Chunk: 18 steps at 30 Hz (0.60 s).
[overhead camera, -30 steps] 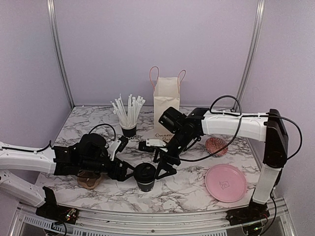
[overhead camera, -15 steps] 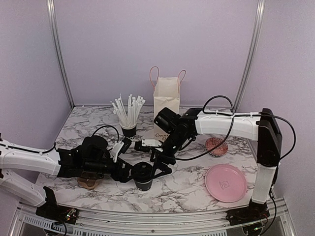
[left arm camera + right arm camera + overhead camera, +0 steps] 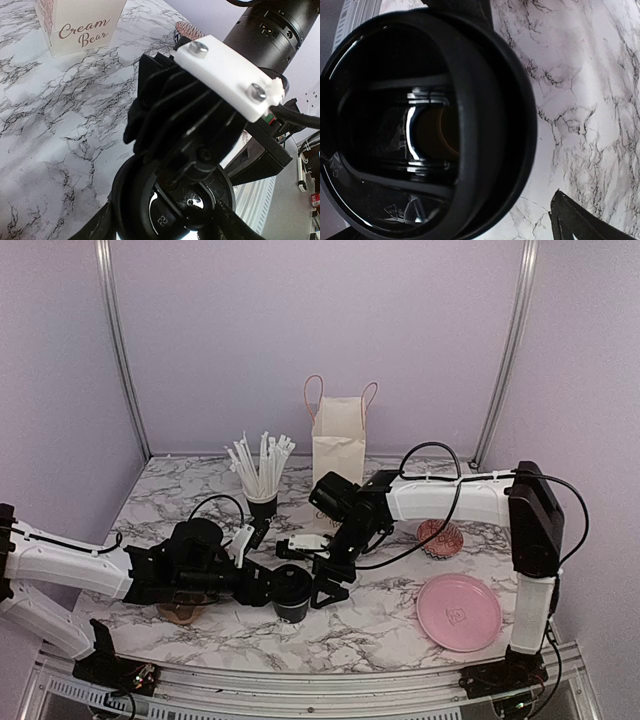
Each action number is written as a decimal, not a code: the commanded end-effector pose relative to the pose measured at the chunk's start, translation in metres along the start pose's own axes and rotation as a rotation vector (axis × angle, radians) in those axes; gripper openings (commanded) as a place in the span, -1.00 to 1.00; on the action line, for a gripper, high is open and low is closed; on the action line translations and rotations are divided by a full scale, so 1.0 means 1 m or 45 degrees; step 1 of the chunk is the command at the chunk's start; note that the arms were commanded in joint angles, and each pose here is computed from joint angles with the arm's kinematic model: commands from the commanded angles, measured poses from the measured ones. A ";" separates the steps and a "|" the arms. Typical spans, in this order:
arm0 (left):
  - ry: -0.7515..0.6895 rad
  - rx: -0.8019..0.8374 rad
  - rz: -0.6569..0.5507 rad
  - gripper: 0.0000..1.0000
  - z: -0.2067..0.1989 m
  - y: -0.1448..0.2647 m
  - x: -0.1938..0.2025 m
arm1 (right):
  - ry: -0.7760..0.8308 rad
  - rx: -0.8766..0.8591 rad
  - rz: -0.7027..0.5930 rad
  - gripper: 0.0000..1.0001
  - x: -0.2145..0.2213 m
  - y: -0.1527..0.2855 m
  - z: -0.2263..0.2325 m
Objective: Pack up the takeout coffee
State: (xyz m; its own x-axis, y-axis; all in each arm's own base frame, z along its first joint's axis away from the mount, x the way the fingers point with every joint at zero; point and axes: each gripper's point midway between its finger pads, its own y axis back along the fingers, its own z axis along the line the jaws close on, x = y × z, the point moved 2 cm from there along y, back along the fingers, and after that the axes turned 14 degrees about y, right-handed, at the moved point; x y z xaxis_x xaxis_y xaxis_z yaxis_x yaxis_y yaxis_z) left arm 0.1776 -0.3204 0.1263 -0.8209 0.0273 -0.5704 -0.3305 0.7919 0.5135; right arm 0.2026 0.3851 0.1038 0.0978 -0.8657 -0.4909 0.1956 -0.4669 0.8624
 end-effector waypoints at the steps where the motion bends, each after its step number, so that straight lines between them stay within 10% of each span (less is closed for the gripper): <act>1: 0.073 -0.321 0.219 0.26 0.065 -0.004 0.056 | 0.016 -0.001 -0.068 0.97 -0.013 0.010 0.003; 18: 0.143 -0.314 0.205 0.22 0.067 -0.005 0.060 | -0.227 -0.276 -0.300 0.97 -0.026 0.019 0.009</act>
State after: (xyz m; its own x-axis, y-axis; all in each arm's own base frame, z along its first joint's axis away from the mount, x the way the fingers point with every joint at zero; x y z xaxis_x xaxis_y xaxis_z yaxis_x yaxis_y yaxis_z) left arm 0.1829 -0.3226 0.1230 -0.8460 -0.0517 -0.5306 -0.3594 0.7904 0.4961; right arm 0.1984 0.3870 0.1314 -0.1190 -0.7815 -0.6125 0.3665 -0.6079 0.7044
